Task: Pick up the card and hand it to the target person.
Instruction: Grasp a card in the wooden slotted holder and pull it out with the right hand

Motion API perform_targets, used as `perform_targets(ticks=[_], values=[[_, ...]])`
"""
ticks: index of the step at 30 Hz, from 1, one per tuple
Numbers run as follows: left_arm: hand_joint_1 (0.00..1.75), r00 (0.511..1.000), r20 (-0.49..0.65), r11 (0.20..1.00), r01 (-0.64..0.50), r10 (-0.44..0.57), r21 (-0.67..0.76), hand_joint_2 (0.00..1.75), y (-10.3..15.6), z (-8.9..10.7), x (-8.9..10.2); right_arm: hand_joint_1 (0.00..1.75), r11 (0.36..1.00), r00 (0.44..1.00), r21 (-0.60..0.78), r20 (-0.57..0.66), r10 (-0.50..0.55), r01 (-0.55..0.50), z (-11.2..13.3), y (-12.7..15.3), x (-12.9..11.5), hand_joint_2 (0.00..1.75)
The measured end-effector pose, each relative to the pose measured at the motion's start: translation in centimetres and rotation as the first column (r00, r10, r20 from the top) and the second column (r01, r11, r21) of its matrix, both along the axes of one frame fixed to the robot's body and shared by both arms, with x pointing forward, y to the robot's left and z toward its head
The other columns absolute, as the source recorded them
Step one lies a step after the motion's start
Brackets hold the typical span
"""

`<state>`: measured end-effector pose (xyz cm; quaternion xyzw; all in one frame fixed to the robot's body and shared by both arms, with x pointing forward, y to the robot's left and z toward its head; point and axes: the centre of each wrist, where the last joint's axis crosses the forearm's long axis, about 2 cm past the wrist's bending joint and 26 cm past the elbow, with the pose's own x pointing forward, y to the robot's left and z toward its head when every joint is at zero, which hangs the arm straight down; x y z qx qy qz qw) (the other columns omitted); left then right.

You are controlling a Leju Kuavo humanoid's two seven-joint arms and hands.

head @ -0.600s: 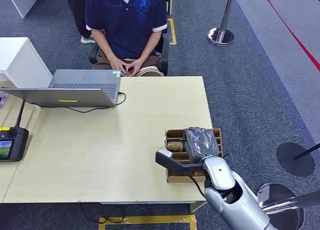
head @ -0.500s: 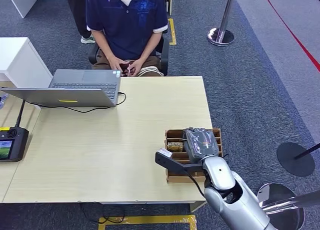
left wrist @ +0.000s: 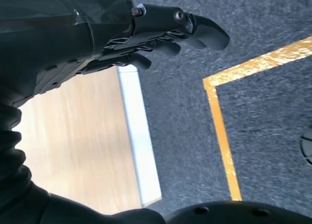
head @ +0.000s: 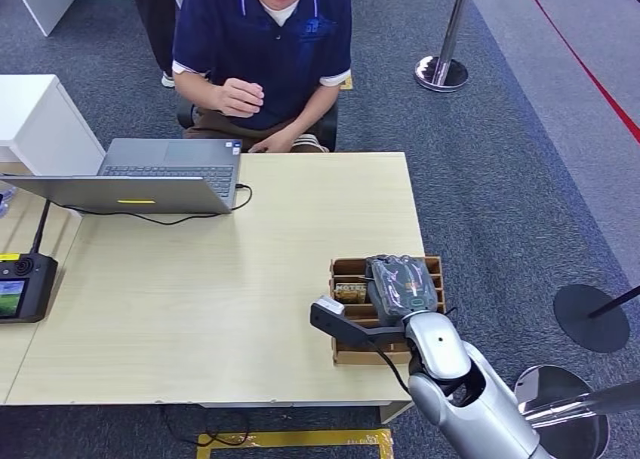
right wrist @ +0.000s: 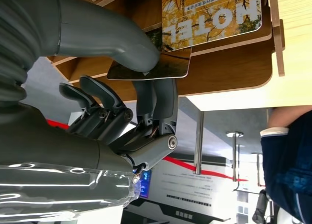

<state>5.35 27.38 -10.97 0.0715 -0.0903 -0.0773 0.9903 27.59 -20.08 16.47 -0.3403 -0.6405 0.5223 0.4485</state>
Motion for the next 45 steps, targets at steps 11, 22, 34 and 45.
perform_targets(ticks=[11, 22, 34, 45], values=[[0.00, 0.999, -0.022, 1.000, -0.026, 0.026, 0.001, 1.75, 0.1, 0.0, 0.0, 1.68, 1.000, 1.000, -0.006, 0.002, -0.002, 0.002, 0.0, 0.0, 0.0, 1.75], [0.00, 0.999, -0.022, 1.000, -0.025, 0.025, 0.001, 1.75, 0.1, 0.0, 0.0, 1.68, 1.000, 1.000, -0.005, 0.003, -0.006, 0.006, 0.1, -0.1, 0.1, 1.75], [0.00, 0.999, -0.015, 1.000, -0.028, 0.028, -0.004, 1.75, 0.1, 0.0, 0.0, 1.68, 0.996, 0.984, 0.075, 0.172, -0.055, 0.043, 5.3, -3.5, 2.3, 1.75], [0.00, 0.999, -0.019, 0.999, -0.043, 0.043, -0.014, 1.75, 0.0, 0.0, 0.0, 1.68, 0.990, 0.952, 0.132, 0.292, -0.092, 0.055, 12.7, -6.3, 6.9, 1.75]])
